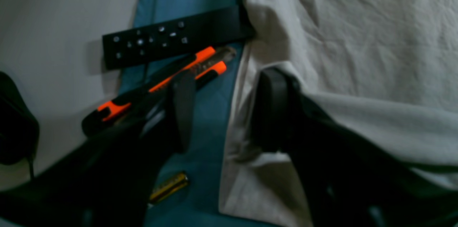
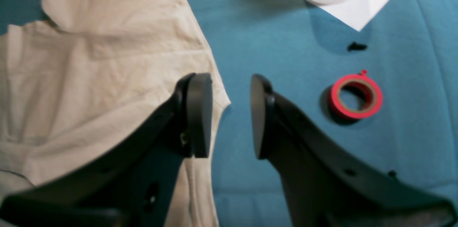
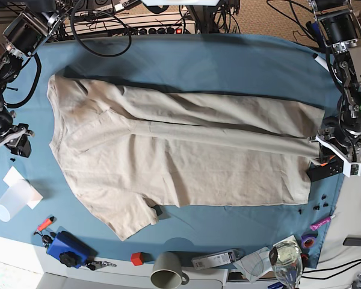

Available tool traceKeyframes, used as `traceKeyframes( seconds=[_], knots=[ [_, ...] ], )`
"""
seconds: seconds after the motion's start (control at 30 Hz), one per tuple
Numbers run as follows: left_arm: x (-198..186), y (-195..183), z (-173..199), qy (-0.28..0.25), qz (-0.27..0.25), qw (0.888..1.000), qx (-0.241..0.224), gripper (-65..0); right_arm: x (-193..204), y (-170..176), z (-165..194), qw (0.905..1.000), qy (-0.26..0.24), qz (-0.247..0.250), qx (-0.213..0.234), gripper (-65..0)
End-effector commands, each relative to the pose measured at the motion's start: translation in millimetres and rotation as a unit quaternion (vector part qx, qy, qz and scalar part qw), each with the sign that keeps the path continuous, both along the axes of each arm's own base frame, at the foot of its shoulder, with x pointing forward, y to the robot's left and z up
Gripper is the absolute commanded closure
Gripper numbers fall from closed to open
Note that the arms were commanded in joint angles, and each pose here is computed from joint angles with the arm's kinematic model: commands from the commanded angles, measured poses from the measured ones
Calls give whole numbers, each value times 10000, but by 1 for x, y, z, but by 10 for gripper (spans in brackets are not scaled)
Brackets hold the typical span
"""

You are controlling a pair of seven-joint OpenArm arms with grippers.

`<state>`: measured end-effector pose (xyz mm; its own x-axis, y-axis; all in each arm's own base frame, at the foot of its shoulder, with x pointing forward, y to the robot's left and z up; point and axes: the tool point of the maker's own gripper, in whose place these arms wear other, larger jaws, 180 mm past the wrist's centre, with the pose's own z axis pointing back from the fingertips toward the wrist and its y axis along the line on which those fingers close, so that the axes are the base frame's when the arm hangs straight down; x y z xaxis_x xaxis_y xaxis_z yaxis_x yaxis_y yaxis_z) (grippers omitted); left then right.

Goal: Fold the T-shirt properly
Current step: 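Open both grippers and raise them off the folded edge, then grasp the folded edge corners again with both grippers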

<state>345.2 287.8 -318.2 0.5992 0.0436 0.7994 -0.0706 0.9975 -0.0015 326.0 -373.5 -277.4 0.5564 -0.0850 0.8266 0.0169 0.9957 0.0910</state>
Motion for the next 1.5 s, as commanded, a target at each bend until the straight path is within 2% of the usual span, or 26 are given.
traceKeyframes(
  seconds=[0.0, 0.17, 0.47, 0.7, 0.87, 0.97, 1.03, 1.17, 1.3, 1.4, 1.47],
  knots=[
    [9, 9, 19, -290, 29, 9994, 171, -327, 8, -5, 23, 9993, -339, 59, -140, -189],
    [10, 9, 21, -344, 29, 9993, 173, -398, 7, -4, 22, 9994, -310, 90, -156, -189],
    [10, 9, 21, -358, 59, 9992, 150, -397, 7, -5, 22, 9994, -307, 81, -165, -189],
    [15, 10, 29, -616, 58, 9979, 188, -397, 7, -5, 22, 9994, -311, 79, -162, -189],
    [16, 9, 29, -490, 32, 9986, 176, -398, 7, -5, 22, 9994, -304, 81, -163, -189],
    [15, 2, 26, -452, -207, 9986, 174, -447, 7, -5, 22, 9994, -300, 82, -163, -189],
    [14, -3, 25, -448, -279, 9986, 57, -474, 7, -5, 22, 9994, -288, 83, -163, -189],
    [15, -18, 24, -494, -346, 9972, -445, -473, 6, -5, 21, 9995, -266, 83, -164, -189],
    [18, -34, 29, -717, -541, 9931, -755, -473, 6, -5, 21, 9995, -264, 84, -162, -189],
    [20, -36, 29, -760, -512, 9929, -758, -473, 6, -5, 21, 9995, -254, 85, -163, -189],
    [17, -32, 22, -546, -429, 9956, -631, -473, 5, -5, 19, 9996, -211, 88, -164, -189]
  ],
)
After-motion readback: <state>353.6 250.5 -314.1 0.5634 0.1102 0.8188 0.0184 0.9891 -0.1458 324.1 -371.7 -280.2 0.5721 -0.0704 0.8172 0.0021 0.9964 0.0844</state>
